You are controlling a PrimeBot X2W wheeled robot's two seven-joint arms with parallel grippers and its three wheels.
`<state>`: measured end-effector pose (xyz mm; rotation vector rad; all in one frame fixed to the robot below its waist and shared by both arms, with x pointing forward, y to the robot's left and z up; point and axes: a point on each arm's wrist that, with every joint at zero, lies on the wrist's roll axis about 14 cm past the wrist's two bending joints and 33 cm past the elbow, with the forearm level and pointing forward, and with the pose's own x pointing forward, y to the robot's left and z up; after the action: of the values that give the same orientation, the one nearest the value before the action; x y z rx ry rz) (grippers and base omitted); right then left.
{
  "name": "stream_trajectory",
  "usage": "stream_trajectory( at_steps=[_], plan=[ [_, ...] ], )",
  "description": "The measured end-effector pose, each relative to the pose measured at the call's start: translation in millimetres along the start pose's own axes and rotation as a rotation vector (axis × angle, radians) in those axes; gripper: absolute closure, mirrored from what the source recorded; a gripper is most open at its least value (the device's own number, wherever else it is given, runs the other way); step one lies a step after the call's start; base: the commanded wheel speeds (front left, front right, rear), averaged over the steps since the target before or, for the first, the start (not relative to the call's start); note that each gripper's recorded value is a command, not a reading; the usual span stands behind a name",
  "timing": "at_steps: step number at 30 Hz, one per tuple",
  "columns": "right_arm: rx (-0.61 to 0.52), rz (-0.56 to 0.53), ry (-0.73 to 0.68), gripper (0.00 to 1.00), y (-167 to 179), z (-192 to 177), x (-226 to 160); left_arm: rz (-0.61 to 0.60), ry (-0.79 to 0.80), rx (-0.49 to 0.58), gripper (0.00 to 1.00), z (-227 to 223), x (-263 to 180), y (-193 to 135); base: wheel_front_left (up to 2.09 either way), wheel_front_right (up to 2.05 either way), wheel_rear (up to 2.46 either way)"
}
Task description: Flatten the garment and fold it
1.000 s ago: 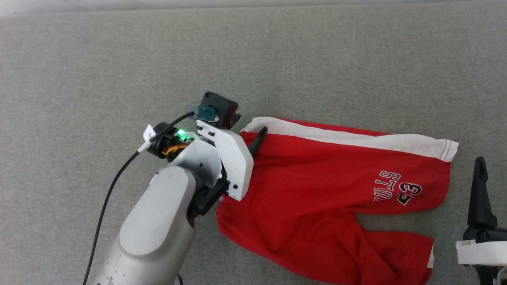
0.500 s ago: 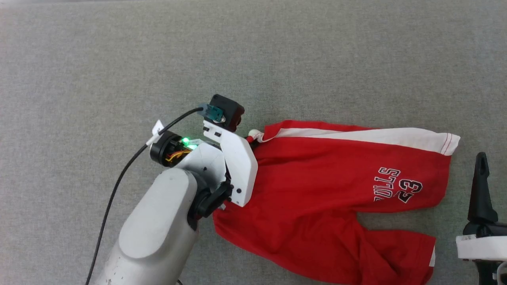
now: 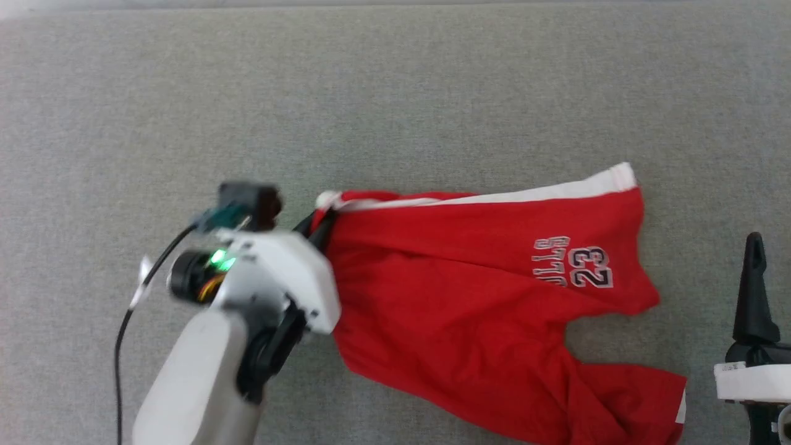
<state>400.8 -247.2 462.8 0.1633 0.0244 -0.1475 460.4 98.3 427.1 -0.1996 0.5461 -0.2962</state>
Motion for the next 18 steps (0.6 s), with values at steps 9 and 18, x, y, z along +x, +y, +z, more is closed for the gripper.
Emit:
stream_trajectory(
  at_steps=[9,18],
  plan=[
    [-0.016,0.072,0.041,0.00,25.4,2.3,18.0,0.085,-0.043,-0.111,1.00,-20.7,-40.5,24.0,0.00,0.00,0.00],
    [0.001,0.203,0.277,0.00,78.2,-13.9,50.6,0.062,-0.065,-0.115,1.00,-16.0,-44.0,13.4,0.00,0.00,0.00]
  ],
)
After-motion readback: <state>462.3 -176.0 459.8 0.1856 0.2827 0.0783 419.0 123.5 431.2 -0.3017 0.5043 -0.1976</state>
